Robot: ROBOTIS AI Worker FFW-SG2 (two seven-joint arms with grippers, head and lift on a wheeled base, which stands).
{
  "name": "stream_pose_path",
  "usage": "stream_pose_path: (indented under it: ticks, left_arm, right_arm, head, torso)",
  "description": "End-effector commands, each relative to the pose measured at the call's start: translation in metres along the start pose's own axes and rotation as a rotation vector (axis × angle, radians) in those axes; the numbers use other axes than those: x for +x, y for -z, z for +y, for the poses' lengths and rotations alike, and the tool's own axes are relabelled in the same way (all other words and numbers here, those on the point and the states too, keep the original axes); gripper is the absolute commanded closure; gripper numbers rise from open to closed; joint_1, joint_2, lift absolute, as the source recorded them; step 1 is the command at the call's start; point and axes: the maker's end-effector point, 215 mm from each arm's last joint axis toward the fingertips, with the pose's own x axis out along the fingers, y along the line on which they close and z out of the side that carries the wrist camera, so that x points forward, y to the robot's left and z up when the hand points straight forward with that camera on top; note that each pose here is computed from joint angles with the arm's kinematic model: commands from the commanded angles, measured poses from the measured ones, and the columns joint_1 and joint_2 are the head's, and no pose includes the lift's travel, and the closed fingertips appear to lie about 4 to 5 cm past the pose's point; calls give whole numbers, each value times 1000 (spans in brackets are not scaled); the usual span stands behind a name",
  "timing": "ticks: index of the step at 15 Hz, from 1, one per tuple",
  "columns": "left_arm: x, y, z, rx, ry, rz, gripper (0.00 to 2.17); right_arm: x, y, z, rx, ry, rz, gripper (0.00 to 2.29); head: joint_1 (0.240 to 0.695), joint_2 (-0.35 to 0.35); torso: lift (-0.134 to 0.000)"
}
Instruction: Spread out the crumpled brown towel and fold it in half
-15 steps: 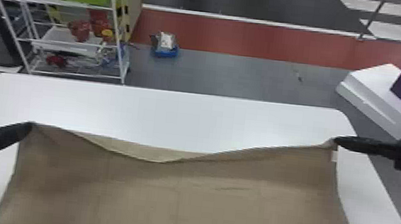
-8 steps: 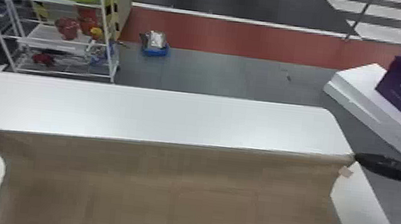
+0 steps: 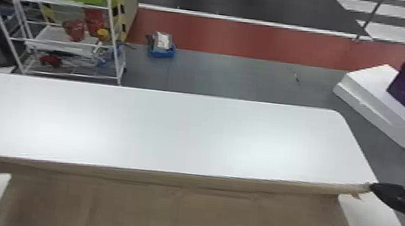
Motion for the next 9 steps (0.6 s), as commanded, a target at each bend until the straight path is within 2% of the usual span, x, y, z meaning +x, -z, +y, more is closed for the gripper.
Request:
stream_pose_path:
  ticks: [1,7,9]
  left_arm:
    - [-5,11,9,5,-26,29,1328]
    - [-24,33,30,-40,-23,53,1332]
    - [-30,34,31,-2,-30,47,1332]
  right_arm:
    - [-18,8,6,-16,13,-14,1892]
    - [-73,25,8,-37,80,-36,1892]
    - [-74,28,11,-37,79,-30,1892]
  head:
    - [695,-66]
    - [695,-91]
    - [695,-105]
  torso:
    - [-124]
    - [-124]
    - [-124]
